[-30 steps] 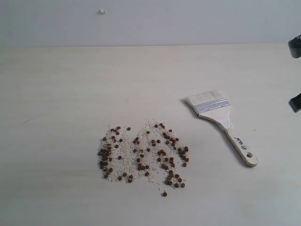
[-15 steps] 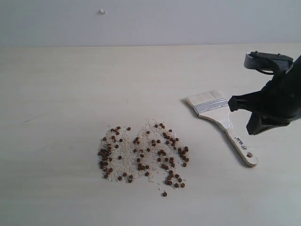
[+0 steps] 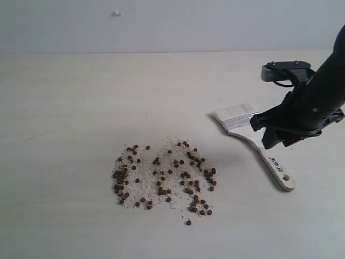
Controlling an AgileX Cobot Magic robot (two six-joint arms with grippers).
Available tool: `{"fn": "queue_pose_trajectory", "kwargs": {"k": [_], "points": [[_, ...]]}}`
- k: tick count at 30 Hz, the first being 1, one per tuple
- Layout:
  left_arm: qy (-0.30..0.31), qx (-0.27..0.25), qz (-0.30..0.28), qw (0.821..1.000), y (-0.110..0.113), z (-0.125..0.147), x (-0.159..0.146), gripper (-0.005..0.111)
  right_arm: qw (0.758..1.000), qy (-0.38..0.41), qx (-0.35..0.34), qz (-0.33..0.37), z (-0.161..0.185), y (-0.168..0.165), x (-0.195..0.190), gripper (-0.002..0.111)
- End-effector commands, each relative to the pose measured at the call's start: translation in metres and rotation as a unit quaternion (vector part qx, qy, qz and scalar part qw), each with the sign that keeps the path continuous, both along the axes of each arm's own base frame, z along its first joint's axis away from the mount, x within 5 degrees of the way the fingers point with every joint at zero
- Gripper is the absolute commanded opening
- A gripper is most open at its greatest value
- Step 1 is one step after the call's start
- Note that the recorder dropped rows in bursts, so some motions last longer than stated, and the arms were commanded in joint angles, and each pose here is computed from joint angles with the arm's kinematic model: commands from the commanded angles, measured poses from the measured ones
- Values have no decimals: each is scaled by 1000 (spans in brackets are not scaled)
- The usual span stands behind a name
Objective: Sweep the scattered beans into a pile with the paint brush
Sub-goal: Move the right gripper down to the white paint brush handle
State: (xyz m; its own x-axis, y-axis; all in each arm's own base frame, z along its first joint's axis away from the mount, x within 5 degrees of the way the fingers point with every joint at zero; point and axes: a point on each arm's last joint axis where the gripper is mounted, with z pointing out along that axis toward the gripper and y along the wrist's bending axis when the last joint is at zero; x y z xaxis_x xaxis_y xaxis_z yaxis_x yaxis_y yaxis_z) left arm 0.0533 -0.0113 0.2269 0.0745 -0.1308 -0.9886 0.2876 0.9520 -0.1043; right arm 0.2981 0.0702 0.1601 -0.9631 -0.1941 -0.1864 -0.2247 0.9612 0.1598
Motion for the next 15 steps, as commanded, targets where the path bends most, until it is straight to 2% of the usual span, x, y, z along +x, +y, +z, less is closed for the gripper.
{"fn": "queue_pose_trajectory", "kwargs": {"k": [1,5,15], "points": [[0,-4,-6,1000,-1,0,-1,0,999,2,-8,42,-3,24,11,58],[0,-4,-6,1000,-1,0,-1,0,999,-16,-32,34,-7,35,19,58],[0,-4,-5,1000,0,0,-1,0,997,-16,-78,27,-26,28,26,58]]}}
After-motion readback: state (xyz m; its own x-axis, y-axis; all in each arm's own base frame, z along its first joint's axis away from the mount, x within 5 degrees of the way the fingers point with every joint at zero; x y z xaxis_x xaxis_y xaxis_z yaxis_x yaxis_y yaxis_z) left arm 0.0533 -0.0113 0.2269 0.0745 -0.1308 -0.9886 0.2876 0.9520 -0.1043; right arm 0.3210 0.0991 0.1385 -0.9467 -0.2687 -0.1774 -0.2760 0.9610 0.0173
